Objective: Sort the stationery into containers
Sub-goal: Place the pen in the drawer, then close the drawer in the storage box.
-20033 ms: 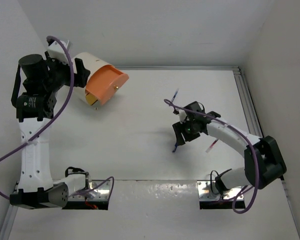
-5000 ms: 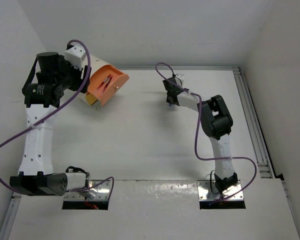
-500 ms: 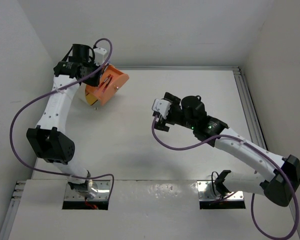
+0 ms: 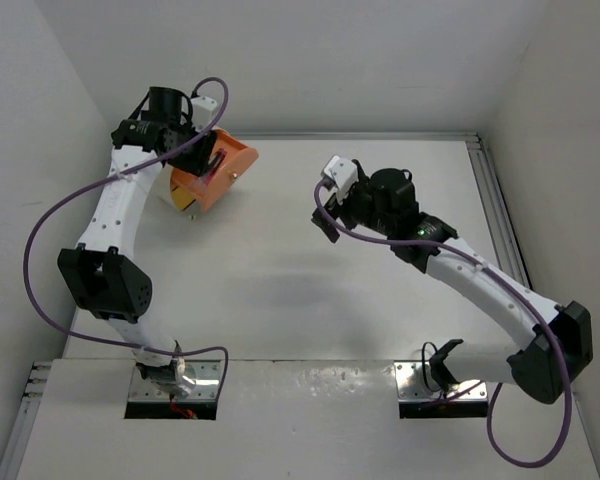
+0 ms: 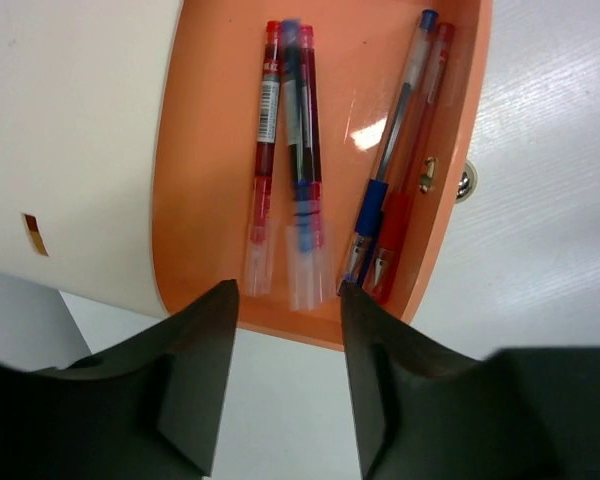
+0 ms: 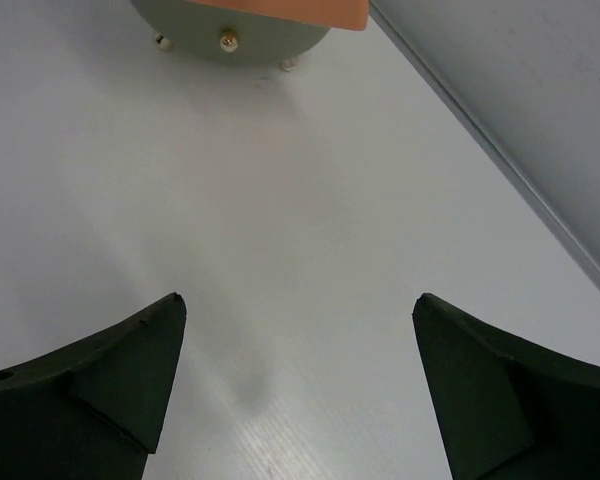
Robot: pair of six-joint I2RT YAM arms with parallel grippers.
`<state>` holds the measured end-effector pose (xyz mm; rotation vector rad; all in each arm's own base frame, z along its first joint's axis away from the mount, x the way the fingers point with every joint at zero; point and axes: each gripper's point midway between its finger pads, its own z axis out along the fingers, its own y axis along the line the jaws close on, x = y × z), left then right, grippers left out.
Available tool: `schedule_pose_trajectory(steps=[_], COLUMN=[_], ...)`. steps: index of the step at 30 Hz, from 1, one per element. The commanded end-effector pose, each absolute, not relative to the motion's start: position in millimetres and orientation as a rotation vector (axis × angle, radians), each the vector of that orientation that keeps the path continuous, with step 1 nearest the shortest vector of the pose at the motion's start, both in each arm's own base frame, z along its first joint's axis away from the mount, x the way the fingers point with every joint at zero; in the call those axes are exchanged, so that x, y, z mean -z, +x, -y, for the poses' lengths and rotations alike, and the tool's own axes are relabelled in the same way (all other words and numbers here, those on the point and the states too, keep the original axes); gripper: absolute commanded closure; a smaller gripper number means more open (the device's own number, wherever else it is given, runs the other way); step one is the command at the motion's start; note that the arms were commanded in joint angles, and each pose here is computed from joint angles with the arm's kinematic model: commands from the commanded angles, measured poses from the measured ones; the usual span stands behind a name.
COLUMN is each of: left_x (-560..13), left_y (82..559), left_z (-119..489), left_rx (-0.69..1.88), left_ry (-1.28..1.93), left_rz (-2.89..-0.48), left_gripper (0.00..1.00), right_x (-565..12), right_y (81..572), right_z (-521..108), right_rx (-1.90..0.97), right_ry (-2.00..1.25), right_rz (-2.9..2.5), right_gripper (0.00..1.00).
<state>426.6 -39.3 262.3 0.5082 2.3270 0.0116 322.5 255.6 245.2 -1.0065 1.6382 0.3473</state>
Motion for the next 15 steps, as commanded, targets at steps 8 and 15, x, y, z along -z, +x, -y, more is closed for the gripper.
schedule_pose_trajectory(steps=[8, 15], left_x=[-396, -402], left_y=[421, 424], left_z=[28, -19], left_rx=[-0.021, -0.014], left_ry=[0.347, 0.199], left_rz=[-1.948, -1.902], left_gripper=[0.46, 0.78], right_x=[-297, -276], right_y=[364, 399], right_z=[-298, -354], right_rx=[-0.703, -0.914], right_ry=[-0.56, -0.358], right_rz=[-1.713, -1.872], right_gripper=[0.26, 0.65])
